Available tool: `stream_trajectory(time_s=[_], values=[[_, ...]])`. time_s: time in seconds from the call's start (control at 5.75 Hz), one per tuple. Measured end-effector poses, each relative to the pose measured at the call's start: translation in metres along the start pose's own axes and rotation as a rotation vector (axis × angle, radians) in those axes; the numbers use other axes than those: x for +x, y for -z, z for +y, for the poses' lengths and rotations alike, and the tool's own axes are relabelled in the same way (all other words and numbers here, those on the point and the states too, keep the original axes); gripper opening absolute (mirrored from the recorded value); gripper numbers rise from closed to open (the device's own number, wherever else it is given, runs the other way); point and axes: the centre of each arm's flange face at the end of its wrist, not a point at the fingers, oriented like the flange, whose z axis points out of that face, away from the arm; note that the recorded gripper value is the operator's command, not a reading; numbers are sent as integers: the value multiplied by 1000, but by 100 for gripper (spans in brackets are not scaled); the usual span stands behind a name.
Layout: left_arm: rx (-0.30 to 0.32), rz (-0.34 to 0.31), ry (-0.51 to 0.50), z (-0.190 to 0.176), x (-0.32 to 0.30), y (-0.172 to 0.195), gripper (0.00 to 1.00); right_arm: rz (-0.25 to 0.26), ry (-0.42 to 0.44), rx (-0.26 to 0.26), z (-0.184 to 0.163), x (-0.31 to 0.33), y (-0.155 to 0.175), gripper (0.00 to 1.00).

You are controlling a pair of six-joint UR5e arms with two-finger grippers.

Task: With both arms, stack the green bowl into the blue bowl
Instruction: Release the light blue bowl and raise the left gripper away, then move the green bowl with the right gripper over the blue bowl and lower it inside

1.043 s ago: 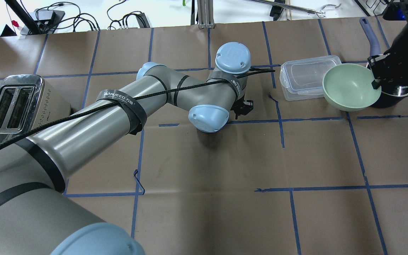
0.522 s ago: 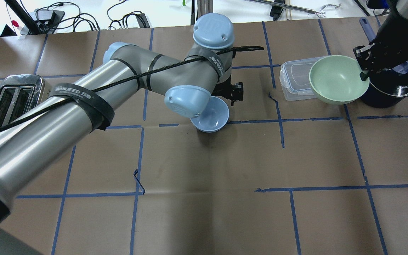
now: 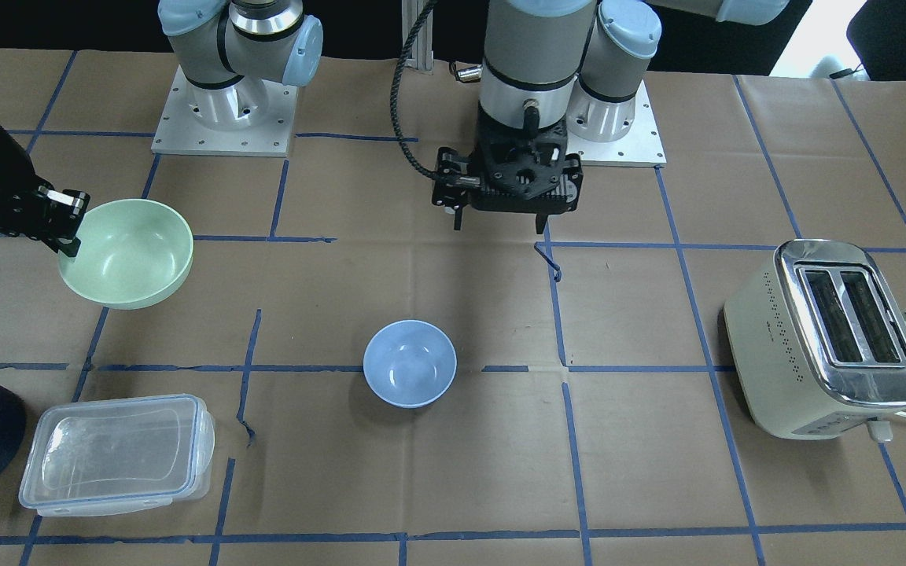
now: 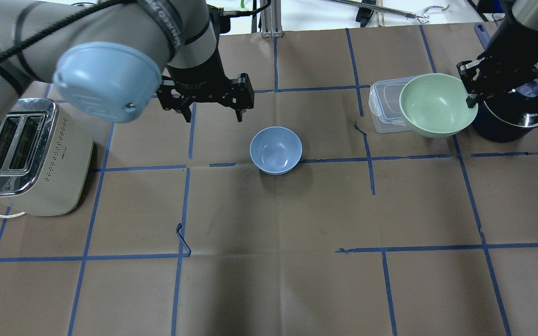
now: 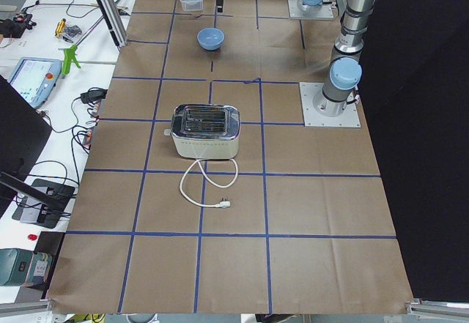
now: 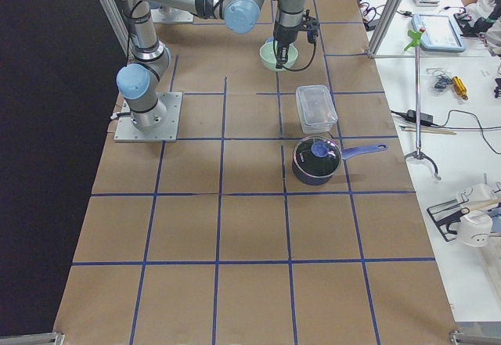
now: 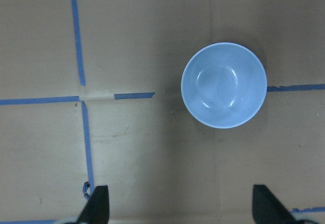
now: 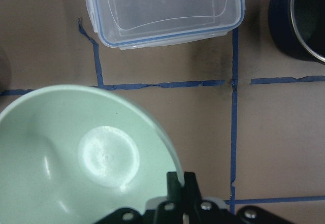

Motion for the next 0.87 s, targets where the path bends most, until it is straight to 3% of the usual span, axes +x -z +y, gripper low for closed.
stream_trajectory(time_s=[0.35, 0.87], values=[[-46, 0, 8, 9, -76, 13, 98, 4, -60, 31, 0, -86, -10, 7], [-43, 2, -48, 13, -95, 13, 98, -11, -161, 69, 29, -246, -45, 6]])
